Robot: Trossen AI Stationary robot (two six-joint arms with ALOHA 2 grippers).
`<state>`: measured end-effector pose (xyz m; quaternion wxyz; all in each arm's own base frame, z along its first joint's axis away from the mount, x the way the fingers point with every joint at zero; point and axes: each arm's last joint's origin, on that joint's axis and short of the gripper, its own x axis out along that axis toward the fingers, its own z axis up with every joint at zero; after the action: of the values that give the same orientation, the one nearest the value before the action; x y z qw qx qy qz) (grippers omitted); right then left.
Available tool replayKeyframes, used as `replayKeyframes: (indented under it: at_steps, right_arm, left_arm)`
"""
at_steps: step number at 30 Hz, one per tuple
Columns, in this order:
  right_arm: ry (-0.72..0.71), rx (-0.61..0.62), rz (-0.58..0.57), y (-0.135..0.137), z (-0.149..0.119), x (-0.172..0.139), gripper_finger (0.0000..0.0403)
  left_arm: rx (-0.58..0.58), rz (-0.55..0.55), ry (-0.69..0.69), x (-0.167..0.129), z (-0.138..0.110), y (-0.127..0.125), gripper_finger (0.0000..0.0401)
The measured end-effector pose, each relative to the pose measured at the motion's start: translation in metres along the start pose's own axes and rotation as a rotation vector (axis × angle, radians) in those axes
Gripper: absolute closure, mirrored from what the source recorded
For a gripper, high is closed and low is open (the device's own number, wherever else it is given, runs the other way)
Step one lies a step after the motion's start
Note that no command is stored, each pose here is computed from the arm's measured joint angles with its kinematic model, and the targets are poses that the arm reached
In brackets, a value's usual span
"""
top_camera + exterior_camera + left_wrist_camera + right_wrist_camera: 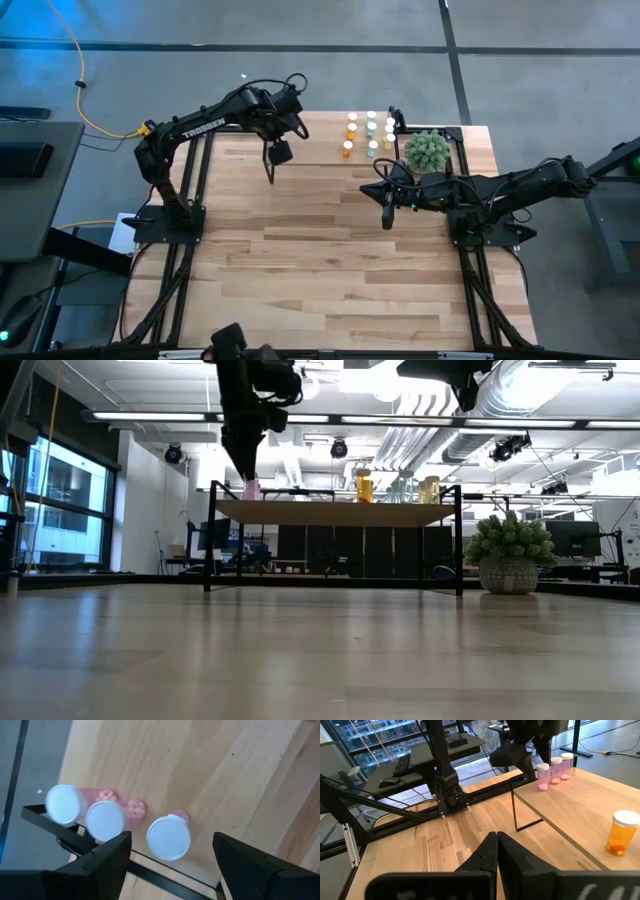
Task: Pick and place medicine bottles onto shelf by color
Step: Return to home position
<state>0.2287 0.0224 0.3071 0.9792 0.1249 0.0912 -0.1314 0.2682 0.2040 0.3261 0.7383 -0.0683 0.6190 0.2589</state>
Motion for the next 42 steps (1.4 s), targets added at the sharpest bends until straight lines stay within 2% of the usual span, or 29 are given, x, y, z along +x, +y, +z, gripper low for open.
replayKeyframes:
  at_steps: [7, 13, 15, 18, 21, 23, 27, 32, 36, 39, 42]
  right_arm:
    - [0.0, 0.0, -0.001, 0.0, 0.0, 0.0, 0.0402]
    - [0.0, -0.005, -0.001, 0.0, 0.0, 0.0, 0.0402]
    - [0.0, -0.007, -0.001, 0.0, 0.0, 0.0, 0.0402]
    - [0.0, -0.007, -0.001, 0.0, 0.0, 0.0, 0.0402]
    - [0.002, -0.007, 0.005, 0.0, 0.0, 0.0, 0.0402]
    - [0.003, -0.007, 0.009, 0.0, 0.0, 0.0, 0.0402]
    - [0.004, -0.007, 0.011, 0.0, 0.0, 0.0, 0.0402]
    - [0.004, -0.008, 0.014, 0.0, 0.0, 0.0, 0.0402]
    - [0.005, -0.007, 0.017, 0.001, 0.0, 0.0, 0.0402]
    - [0.005, -0.007, 0.019, 0.001, 0.0, 0.0, 0.0402]
    - [0.006, -0.013, 0.039, 0.001, 0.0, 0.0, 0.0402]
  left_arm:
    - [-0.02, 0.008, -0.083, -0.028, -0.012, 0.003, 0.013]
    - [-0.098, 0.008, -0.238, -0.07, -0.032, 0.006, 0.0133]
    - [-0.147, -0.028, -0.339, -0.089, -0.04, 0.007, 0.0133]
    - [-0.202, -0.147, -0.556, -0.124, -0.053, 0.004, 0.0134]
    - [-0.214, -0.236, -0.809, -0.153, -0.069, -0.008, 0.0142]
    - [-0.211, -0.289, -0.957, -0.161, -0.081, -0.021, 0.0151]
    - [-0.165, -0.409, -1.173, -0.146, -0.109, -0.055, 0.0169]
    - [-0.179, -0.553, -1.344, -0.104, -0.141, -0.097, 0.0193]
    - [-0.225, -0.561, -1.476, -0.079, -0.159, -0.12, 0.0222]
    - [-0.212, -0.515, -1.463, -0.064, -0.168, -0.13, 0.025]
    - [-0.202, -0.516, -1.458, -0.061, -0.172, -0.133, 0.0287]
